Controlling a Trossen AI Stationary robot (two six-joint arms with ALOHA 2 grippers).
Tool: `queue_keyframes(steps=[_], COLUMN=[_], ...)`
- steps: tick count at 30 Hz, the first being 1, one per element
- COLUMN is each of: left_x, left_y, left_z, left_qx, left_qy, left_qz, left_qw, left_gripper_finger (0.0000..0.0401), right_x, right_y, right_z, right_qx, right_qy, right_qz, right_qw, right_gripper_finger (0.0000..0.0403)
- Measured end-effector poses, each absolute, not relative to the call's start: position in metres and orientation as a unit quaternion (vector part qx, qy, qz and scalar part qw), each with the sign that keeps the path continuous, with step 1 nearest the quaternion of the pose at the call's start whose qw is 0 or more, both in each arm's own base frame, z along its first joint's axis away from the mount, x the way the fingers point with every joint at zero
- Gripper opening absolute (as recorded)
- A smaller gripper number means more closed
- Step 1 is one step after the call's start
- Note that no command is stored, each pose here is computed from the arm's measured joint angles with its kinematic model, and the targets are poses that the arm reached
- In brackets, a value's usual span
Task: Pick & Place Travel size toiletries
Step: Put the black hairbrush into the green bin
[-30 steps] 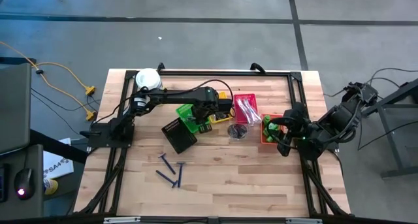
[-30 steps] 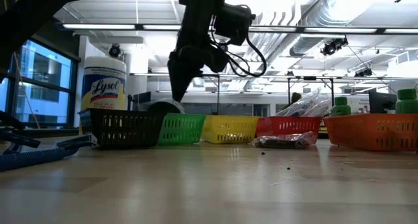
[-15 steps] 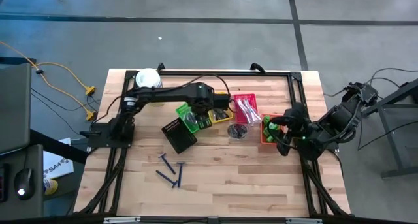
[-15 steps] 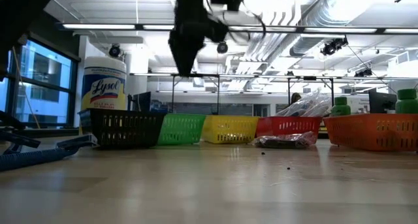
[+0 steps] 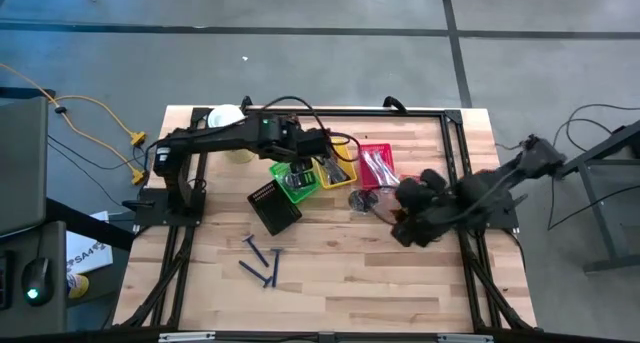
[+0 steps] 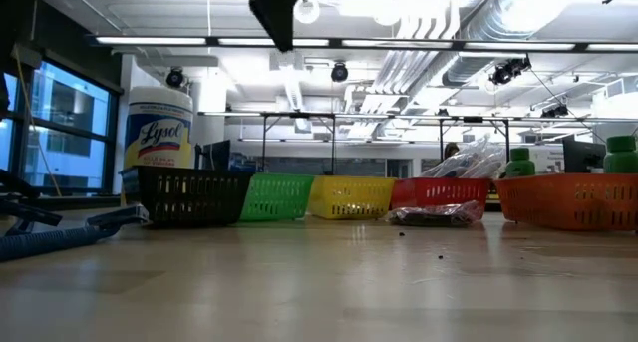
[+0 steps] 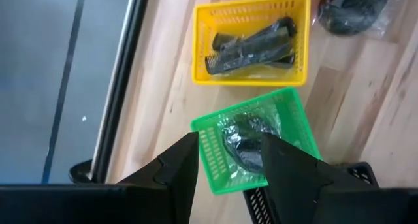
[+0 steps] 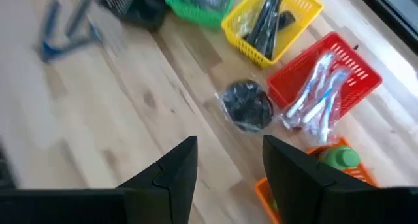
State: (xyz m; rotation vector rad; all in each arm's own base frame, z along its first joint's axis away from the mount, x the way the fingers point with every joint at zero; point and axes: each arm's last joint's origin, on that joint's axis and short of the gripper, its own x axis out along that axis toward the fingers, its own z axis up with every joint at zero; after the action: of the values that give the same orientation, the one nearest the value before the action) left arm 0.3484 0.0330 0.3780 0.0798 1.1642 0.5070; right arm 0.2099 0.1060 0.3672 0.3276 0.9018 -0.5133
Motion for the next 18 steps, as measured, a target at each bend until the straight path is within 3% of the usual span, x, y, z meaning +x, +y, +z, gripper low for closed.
queue_keyframes(steps=[8,18], left_x=[0.327,0.319], left_y=[0.023,0.000], left_z=[0.404,0.405], left_qx=[0.061,0.090], left_qy=[0.514,0.531], left_qz=[0.216,0.179], left_qw=[0.828,0.823], left_gripper_finger=[0.0159,0.0159], right_x=[0.267,0.320], right_y=[0.117,0.094], right_z=[0.318,0.257], right_qx=[0.113,0.045], right_qy=[0.520,0.596], right_qz=[-0.229,-0.249], right_qw=[0.815,0.762], right_gripper_finger=[0.0173,0.0211])
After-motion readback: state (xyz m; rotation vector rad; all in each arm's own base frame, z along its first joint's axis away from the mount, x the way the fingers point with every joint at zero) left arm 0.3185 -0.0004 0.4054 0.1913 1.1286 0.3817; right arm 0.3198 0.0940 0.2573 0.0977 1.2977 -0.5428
